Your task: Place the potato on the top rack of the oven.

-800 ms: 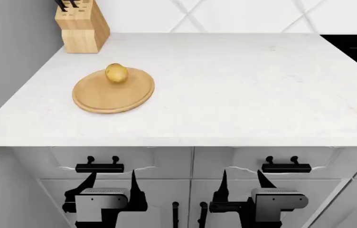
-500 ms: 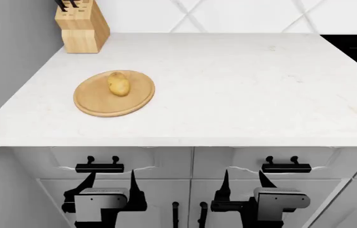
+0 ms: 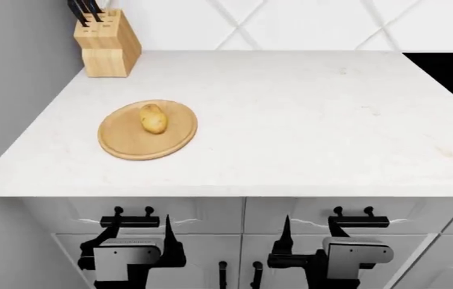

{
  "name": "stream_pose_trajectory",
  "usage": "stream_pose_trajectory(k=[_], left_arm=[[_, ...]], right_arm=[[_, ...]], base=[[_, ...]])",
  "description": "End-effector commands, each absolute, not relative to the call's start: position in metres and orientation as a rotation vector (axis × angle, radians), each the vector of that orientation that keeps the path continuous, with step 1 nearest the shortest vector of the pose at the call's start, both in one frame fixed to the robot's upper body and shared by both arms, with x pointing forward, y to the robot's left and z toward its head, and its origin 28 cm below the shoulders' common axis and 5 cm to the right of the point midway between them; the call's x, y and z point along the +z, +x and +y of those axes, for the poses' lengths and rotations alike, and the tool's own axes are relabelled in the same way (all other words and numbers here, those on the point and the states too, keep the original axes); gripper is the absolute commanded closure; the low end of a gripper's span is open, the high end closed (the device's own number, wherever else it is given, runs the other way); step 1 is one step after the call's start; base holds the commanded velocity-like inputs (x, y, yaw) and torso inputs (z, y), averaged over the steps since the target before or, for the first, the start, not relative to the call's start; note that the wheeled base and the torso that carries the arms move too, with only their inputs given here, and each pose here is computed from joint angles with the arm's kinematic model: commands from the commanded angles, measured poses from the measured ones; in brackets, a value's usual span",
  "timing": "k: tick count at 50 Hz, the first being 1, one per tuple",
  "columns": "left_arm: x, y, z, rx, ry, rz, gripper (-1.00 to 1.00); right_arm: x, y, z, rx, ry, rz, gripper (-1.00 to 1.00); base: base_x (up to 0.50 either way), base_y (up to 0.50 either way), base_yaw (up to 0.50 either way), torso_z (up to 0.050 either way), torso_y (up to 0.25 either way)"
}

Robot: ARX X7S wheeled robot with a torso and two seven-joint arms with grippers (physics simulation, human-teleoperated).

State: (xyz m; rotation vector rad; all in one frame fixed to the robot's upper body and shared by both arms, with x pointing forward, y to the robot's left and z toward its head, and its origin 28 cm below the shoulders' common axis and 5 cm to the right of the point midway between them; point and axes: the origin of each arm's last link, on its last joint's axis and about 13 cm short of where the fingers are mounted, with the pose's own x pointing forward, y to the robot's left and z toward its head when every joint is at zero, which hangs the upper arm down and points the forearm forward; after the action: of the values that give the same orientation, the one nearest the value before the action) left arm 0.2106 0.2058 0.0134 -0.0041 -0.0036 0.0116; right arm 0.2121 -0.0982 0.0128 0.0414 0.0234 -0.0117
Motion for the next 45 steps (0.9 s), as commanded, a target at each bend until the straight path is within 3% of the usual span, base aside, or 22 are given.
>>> stream_pose_trajectory(k=[1,23,34,40,42,45], left_arm=[[0.013,0.211,0.206,0.013,-0.002,-0.002,-1.00],[0.018,0.210,0.206,0.030,-0.027,-0.028,-1.00],[0.105,0.163,0.197,-0.086,-0.184,-0.088,-1.00],[0.145,0.150,0.197,-0.124,-0.074,-0.123,-1.00],[0.162,0.153,0.198,-0.129,-0.001,-0.143,-1.00],[0.181,0.161,0.202,-0.110,0.038,-0.145,-1.00]], right_arm=[[0.013,0.212,-0.098,-0.010,0.038,0.026,-1.00],[0.020,0.211,-0.099,-0.004,0.065,-0.003,-1.00],[0.126,0.177,-0.088,0.037,-0.041,-0.082,-1.00],[0.173,0.170,-0.098,0.007,-0.074,-0.115,-1.00],[0.193,0.175,-0.109,-0.101,-0.113,-0.156,-1.00],[0.217,0.171,-0.115,-0.081,-0.149,-0.158,-1.00]], base=[[0.00,0.00,0.00,0.050,0.025],[0.00,0.00,0.00,0.043,0.012],[0.00,0.00,0.00,0.000,0.000],[0.00,0.00,0.00,0.000,0.000],[0.00,0.00,0.00,0.000,0.000],[0.00,0.00,0.00,0.000,0.000]])
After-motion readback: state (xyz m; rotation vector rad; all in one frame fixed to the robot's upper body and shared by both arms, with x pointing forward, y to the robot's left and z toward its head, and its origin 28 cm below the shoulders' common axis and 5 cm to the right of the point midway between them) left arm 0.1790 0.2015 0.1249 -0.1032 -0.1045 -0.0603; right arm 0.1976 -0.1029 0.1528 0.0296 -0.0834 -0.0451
